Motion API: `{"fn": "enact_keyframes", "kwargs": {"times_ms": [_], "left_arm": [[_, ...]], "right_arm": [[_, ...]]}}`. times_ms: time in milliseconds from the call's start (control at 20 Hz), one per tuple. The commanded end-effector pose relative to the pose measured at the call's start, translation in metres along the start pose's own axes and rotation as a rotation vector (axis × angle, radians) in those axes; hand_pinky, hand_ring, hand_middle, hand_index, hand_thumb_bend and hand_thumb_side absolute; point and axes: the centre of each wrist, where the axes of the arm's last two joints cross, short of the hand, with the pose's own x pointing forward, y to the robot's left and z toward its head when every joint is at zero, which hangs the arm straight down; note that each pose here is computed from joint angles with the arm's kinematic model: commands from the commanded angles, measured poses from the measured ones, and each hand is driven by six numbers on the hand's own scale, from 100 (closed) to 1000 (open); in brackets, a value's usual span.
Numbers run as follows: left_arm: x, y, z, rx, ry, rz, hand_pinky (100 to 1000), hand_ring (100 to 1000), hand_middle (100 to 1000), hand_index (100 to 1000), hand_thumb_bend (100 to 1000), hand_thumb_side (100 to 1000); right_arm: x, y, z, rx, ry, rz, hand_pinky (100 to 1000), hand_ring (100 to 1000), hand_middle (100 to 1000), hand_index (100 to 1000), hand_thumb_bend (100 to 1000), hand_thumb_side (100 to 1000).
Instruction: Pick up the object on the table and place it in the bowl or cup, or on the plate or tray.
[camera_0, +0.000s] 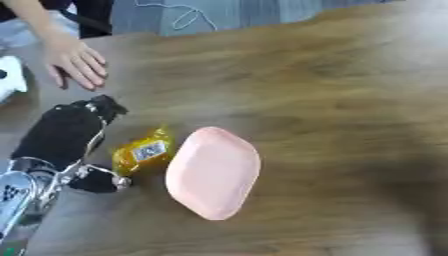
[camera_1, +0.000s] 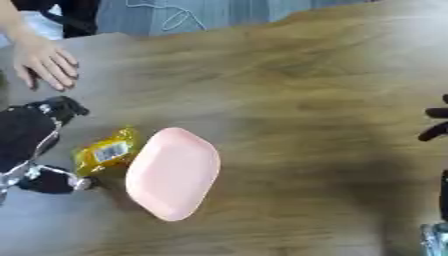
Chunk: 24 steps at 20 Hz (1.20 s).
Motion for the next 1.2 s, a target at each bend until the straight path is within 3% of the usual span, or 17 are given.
{"fn": "enact_keyframes", "kwargs": {"times_ms": [50,650,1100,1150,1200], "left_arm": [[0.002,0.002,-0.004,0.024,0.006,0.024,495,674,783,840,723,404],[0.008,-0.018,-0.013,-0.018,0.001,0.071,492,672,783,837,744,443],[0.005,-0.025,-0.013,-0.039,0.002,0.072,491,673,782,834,738,425],[0.006,-0.024,-0.013,-0.036,0.002,0.077,479,668,780,834,632,447],[0.006,-0.024,-0.013,-0.032,0.002,0.083,478,668,780,834,622,448]], "right_arm": [[0.005,-0.002,-0.006,0.003,-0.029,-0.002,351,578,652,822,100,731],[0.005,-0.001,-0.007,0.006,-0.032,-0.004,350,575,652,825,100,726],[0.005,-0.001,-0.007,0.011,-0.033,-0.002,350,575,653,827,100,724],[0.005,-0.001,-0.007,0.011,-0.034,-0.002,351,575,653,827,100,724],[0.005,-0.001,-0.008,0.011,-0.034,-0.002,351,575,653,827,100,724]]}}
